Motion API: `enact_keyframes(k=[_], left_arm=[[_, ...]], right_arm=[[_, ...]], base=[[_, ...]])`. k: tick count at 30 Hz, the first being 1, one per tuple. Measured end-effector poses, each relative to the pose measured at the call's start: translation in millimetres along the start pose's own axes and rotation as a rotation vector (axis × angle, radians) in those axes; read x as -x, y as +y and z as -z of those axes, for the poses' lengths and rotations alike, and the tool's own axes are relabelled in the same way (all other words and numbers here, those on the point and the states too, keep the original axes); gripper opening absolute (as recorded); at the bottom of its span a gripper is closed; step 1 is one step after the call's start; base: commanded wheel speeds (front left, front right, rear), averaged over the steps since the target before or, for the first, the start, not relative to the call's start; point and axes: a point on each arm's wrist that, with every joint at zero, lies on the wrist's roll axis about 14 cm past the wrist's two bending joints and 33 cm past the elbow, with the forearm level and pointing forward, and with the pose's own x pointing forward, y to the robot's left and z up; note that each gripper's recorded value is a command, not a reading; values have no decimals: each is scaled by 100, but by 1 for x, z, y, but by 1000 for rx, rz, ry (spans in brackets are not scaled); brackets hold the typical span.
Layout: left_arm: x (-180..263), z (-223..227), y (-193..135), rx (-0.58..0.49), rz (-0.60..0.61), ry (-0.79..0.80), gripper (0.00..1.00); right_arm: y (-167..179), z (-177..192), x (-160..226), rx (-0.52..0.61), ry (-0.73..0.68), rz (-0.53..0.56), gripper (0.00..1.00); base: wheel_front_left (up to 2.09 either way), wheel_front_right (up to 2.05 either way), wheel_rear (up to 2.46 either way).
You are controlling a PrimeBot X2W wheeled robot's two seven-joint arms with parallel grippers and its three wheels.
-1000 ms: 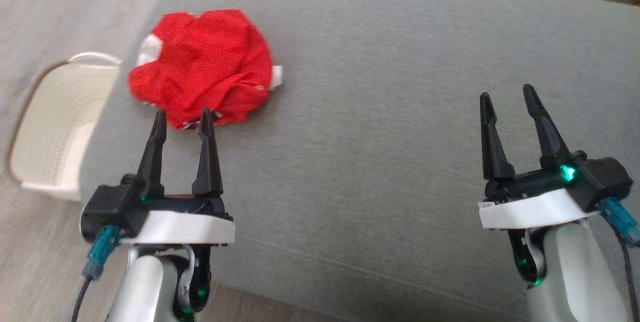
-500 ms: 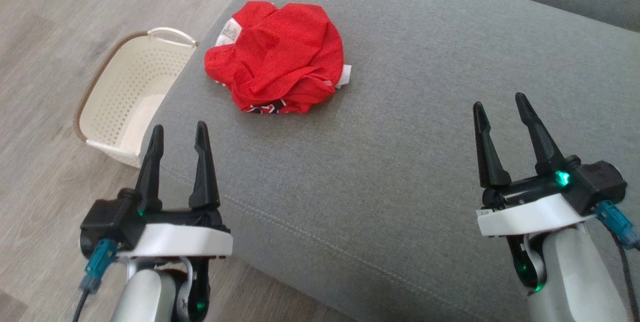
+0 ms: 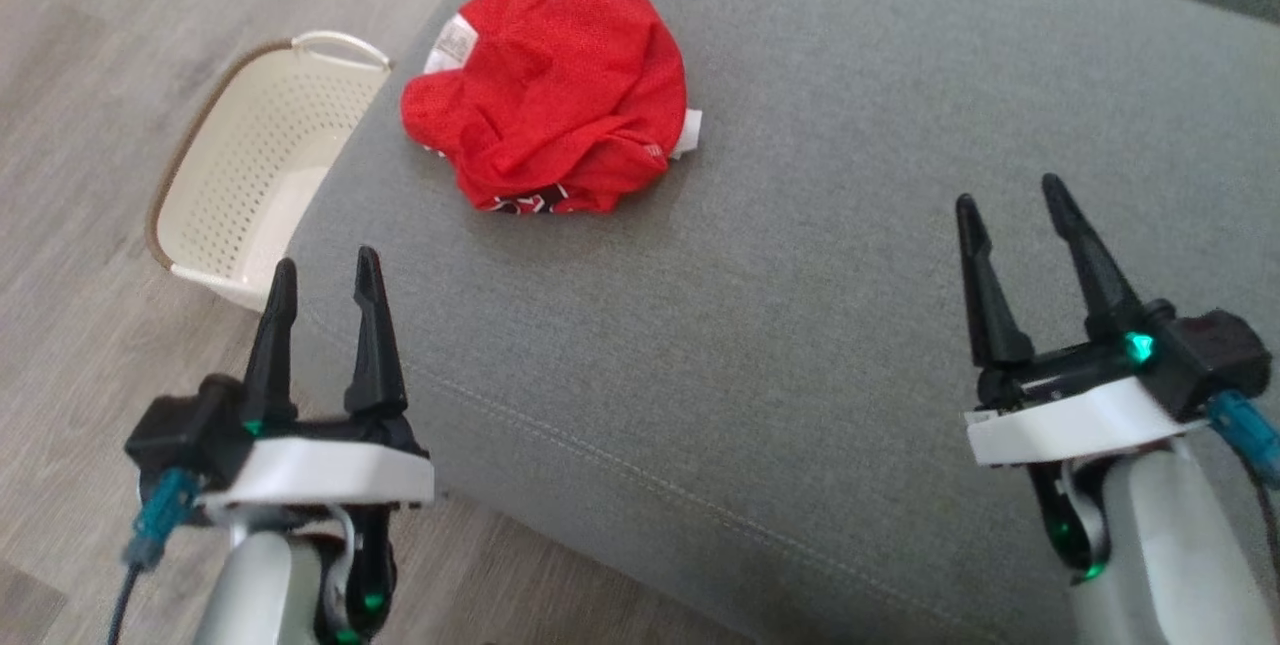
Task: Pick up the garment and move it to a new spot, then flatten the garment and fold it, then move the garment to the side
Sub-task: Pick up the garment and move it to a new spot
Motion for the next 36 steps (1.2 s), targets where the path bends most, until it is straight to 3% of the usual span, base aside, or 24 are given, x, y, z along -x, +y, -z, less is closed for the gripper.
enact_keyframes(k=[8, 20, 29, 30, 31, 36], left_arm=[[-51, 35, -6, -47, 54, 91, 100], [-142, 128, -30, -93, 148, 440, 100], [-166, 187, -35, -196, 175, 664, 100], [-167, 191, -38, -197, 183, 680, 42], [-168, 194, -40, -197, 187, 686, 0], [-184, 181, -48, -164, 194, 575, 0]], right_arm=[[-32, 14, 4, -19, 29, 63, 100], [-97, 31, 10, 6, 46, 175, 100], [-123, 54, 26, 1, 97, 241, 100], [-125, 55, 27, 1, 99, 248, 100], [-128, 55, 28, 3, 97, 254, 100], [-132, 54, 32, 6, 94, 274, 100]], base=[[0, 0, 0], [0, 0, 0], [0, 0, 0], [0, 0, 0], [0, 0, 0], [0, 0, 0]])
